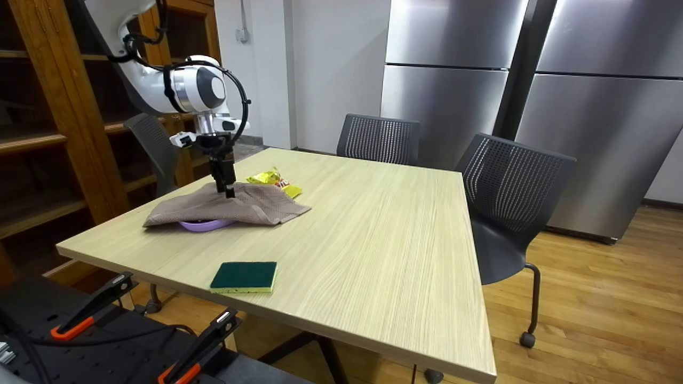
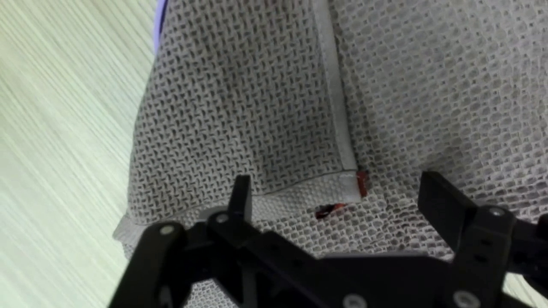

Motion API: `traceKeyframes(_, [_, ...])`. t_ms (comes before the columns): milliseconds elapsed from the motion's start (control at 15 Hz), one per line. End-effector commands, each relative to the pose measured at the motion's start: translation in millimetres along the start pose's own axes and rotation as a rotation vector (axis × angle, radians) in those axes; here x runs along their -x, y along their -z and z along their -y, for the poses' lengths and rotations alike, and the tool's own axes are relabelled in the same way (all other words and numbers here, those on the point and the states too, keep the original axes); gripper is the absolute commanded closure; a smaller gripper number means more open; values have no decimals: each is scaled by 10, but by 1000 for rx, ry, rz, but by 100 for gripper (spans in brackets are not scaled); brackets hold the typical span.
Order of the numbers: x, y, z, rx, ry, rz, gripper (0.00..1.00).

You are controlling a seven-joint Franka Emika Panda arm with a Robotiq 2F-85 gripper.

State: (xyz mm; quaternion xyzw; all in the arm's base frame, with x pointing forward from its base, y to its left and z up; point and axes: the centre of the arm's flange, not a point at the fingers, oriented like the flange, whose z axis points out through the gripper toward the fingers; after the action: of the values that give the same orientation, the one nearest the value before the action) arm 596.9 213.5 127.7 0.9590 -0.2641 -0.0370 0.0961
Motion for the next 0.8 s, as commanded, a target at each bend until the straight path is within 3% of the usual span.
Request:
traceKeyframes(0, [55, -2, -28, -19, -83, 15, 0])
traceKeyframes(733, [102, 6, -111, -41, -173, -1, 0])
